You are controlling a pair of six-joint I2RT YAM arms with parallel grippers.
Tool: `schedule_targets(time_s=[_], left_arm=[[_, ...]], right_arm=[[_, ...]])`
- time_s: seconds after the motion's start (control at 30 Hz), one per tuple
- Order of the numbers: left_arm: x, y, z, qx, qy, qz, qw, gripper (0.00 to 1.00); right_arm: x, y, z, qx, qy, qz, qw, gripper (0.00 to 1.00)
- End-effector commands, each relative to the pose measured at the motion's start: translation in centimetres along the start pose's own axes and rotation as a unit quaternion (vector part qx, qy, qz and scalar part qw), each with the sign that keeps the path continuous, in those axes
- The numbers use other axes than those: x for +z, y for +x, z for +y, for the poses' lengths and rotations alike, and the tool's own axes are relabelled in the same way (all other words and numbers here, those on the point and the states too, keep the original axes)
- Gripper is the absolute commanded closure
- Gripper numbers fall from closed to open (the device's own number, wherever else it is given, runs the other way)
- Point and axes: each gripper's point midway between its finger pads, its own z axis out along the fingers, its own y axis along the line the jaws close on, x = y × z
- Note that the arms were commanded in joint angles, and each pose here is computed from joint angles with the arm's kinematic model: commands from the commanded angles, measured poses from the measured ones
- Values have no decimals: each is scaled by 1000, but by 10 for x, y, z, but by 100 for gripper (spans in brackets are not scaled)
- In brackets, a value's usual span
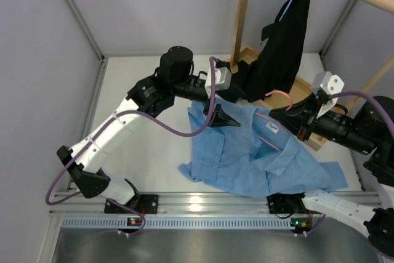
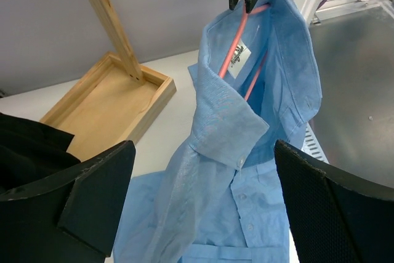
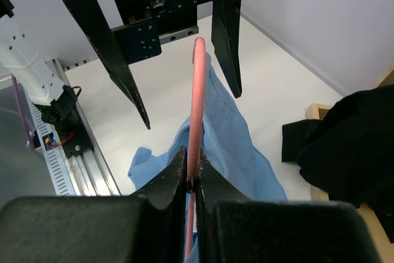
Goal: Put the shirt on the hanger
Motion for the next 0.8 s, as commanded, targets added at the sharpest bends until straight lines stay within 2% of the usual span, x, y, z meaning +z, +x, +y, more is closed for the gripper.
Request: schedule_targets(time_s=[0.0,0.23,0.37,0.4,0.57,0.6,0.73,0.77], left_arm=[[-6,-4,-12,32,18,-1,999,2],[5,6,-23,-23,82,5,996,2],[11,7,-23,-42,103,1,994,8],[11,6,-26,-48,116,-2,992,13],[14,9,-34,-67,153,-10,986,20],[14,8,-36,-68,157,-11,985,23],[15,12,-36,-74,162,-10,984,57],[15,12,-37,-74,163,-10,984,61]], right_arm=[[-3,-7,3,-16,-10,-17,1000,100],[-3,-4,18,-32,-56,-18,998,100],[-3,-1,28,-40,-87,-15,995,100],[-3,0,29,-42,-91,-15,995,100],[1,5,26,-45,-88,-7,995,100],[2,6,26,-44,-88,-5,995,100],[4,6,24,-44,-84,-3,996,100],[5,6,23,-44,-81,-3,996,100]])
